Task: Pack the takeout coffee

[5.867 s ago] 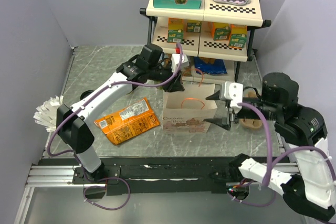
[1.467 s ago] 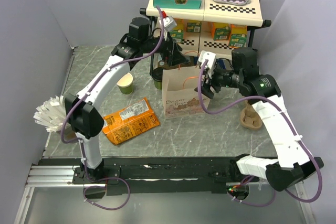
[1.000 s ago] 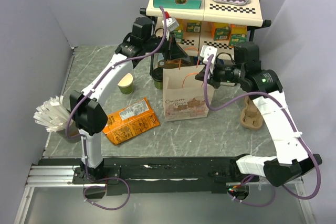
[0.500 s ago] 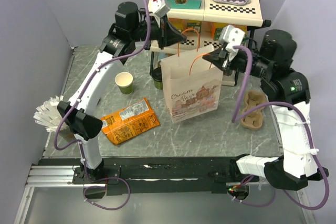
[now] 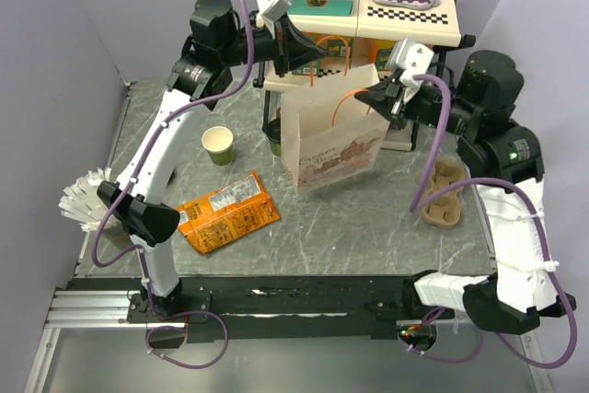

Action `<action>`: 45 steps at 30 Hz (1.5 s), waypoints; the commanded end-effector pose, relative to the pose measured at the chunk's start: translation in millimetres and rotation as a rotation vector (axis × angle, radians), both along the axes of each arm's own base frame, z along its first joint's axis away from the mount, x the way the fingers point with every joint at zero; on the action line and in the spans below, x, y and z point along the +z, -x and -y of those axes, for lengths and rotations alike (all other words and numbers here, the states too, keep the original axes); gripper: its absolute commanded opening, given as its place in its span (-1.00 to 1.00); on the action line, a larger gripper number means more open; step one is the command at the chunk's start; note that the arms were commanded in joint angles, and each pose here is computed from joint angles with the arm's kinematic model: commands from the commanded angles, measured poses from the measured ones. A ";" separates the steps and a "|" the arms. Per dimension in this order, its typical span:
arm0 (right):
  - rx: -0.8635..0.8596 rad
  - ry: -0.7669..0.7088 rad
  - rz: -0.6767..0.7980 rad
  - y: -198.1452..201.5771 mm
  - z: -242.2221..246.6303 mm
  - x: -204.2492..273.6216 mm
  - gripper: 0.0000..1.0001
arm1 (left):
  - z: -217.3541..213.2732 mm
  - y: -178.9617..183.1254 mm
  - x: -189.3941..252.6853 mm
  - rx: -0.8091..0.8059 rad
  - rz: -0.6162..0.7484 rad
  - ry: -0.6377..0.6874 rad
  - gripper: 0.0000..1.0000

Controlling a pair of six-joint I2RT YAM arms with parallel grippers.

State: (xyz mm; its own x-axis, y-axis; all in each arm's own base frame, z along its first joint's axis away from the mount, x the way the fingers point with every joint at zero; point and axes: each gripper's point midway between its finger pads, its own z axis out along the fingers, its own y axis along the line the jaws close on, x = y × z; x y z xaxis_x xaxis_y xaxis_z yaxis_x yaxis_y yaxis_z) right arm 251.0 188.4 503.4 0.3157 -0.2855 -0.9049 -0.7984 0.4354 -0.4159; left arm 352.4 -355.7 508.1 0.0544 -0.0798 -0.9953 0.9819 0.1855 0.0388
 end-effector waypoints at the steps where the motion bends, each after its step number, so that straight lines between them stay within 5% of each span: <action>1: -0.004 -0.024 -0.024 3.1 0.5 -12.5 -1.00 | -1.1 5.4 -6.2 -0.009 -0.003 -0.010 -0.99; 4: 0.003 0.013 -0.060 1.9 0.3 -38.9 -1.00 | 0.5 2.3 -31.7 -0.012 -0.042 -0.053 -0.84; 5: -0.009 0.044 -0.125 -1.6 1.8 -66.0 -0.93 | 0.5 1.1 -41.9 -0.008 -0.068 -0.069 -0.56; 6: -0.022 0.056 -0.147 2.0 5.2 -76.7 -0.78 | 0.6 0.8 -57.8 -0.003 -0.108 -0.090 0.09; 7: -0.051 0.071 -0.176 1.2 9.5 -90.0 -0.54 | 0.2 -2.4 -68.1 0.018 -0.129 -0.103 0.27; 8: -0.055 0.105 -0.249 3.1 11.1 -121.4 -0.01 | -0.1 -5.7 -91.6 0.033 -0.172 -0.132 0.53; 9: -0.059 0.110 -0.247 10.2 14.7 -126.2 0.21 | -3.3 -4.5 -93.6 0.053 -0.164 -0.137 0.98; 10: -0.066 0.104 -0.263 12.8 15.8 -130.7 0.42 | -5.2 -5.7 -100.2 0.070 -0.169 -0.146 0.99; 11: -0.076 0.095 -0.273 12.8 16.2 -133.3 0.91 | -7.3 -10.8 -112.2 0.103 -0.184 -0.160 0.99; 12: -0.078 0.084 -0.275 14.6 16.4 -129.7 0.99 | -9.8 -8.5 -110.2 0.110 -0.175 -0.160 0.99; 22: -0.070 0.064 -0.234 38.7 24.8 -74.0 1.00 | -25.9 6.5 -88.1 0.155 -0.147 -0.147 0.99; 27: -0.194 0.004 -0.220 17.6 40.3 -59.2 1.00 | -37.8 4.5 -108.4 0.253 -0.263 -0.166 0.99; 30: -0.391 -0.022 -0.217 -22.3 60.0 -66.9 0.99 | -36.7 9.4 -120.9 0.237 -0.316 -0.171 0.99; 34: -0.425 0.049 -0.298 -53.4 58.4 -102.0 0.90 | -26.3 21.4 -130.5 0.132 -0.293 -0.184 0.99; 45: -0.213 0.236 -0.321 -79.4 32.7 -172.4 0.79 | -7.3 15.9 -186.6 -0.009 -0.275 -0.350 0.79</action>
